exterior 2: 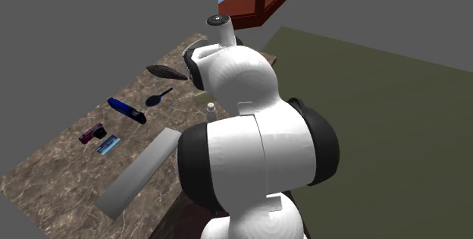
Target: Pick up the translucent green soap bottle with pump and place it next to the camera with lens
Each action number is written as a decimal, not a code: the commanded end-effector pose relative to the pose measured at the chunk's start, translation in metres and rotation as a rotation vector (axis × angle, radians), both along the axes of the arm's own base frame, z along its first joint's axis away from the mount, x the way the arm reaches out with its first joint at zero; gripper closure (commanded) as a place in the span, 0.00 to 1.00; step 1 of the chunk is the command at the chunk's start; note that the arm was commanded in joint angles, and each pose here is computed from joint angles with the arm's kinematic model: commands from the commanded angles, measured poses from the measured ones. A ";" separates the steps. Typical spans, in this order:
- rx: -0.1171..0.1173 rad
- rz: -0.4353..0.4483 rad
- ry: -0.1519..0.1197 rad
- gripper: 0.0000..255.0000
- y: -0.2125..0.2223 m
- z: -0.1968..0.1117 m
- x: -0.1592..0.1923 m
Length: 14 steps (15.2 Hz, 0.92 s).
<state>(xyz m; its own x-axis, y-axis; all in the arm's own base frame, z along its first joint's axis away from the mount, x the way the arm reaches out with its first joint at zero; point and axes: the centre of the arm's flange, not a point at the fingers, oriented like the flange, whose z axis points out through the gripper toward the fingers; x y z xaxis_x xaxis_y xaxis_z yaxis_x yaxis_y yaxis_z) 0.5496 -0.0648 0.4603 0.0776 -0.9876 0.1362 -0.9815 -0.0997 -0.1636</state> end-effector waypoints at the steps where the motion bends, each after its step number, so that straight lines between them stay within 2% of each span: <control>1: 0.000 0.000 0.000 1.00 0.000 0.012 -0.001; 14: 0.000 0.000 0.000 1.00 0.000 0.080 -0.001</control>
